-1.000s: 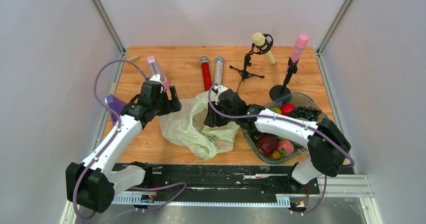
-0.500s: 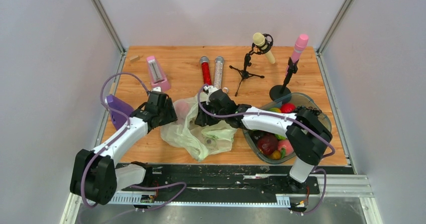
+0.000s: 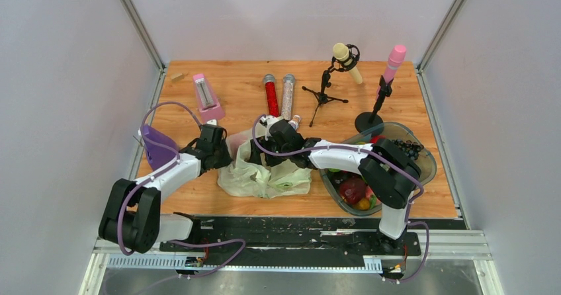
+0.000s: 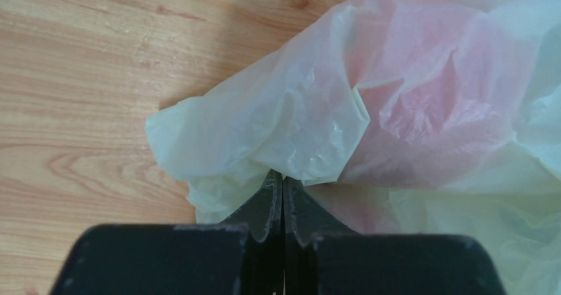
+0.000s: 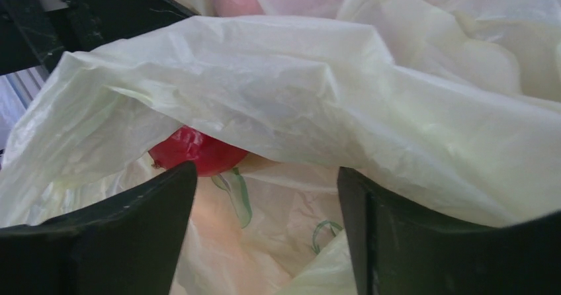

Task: Untie the knot of the plastic bag and take out the fruit

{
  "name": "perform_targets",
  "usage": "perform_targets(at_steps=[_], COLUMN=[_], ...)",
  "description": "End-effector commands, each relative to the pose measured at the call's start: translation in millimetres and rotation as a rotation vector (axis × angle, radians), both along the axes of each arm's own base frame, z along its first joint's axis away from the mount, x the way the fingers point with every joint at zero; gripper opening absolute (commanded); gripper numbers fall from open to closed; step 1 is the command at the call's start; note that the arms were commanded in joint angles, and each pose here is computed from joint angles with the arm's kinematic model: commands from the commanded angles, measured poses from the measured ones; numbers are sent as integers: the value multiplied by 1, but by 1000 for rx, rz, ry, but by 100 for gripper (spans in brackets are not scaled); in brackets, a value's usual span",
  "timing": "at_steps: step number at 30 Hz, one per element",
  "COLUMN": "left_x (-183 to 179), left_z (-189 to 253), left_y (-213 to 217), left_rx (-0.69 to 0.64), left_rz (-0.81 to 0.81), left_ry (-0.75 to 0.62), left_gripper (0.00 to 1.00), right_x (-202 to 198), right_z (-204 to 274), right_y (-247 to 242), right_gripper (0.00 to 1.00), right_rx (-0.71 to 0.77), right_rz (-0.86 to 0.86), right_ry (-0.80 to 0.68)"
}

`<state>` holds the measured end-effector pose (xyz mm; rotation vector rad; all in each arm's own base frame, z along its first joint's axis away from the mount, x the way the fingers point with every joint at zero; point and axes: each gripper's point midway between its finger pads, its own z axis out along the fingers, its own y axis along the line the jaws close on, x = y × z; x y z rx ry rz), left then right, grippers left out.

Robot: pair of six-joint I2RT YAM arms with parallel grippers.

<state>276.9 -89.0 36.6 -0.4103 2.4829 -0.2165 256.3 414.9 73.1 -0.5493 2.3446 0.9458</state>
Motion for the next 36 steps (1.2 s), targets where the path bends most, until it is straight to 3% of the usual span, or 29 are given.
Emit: perform_targets(at_steps=[1,5,16,29,32,36], left_x=[9,11,15,17,17,16], left_z=[-5,-7,-3,-9,-8,-6], left_y=[-11,-21,-47,-57,-58,-56], left_rx=[-50,-91,-192,-229,-238,-228], left_rz=[-30,-74,-191,-222,-228,-225], left_ry=[-23,-38,-74,-63,-66,-72], left_gripper=[0,0,0,0,0,0], right_x=[5,2,5,-7,-8,-7], right_z=[23,17,-21,-64,-66,-60], right_y=[20,23,29,26,28,23], right_gripper=[85,100,100,100,94,80], right_rx=[81,74,13,-90,-91,-91], right_rz=[53,82,87,107,110,87], right_ry=[-67,-58,1,45,49,34])
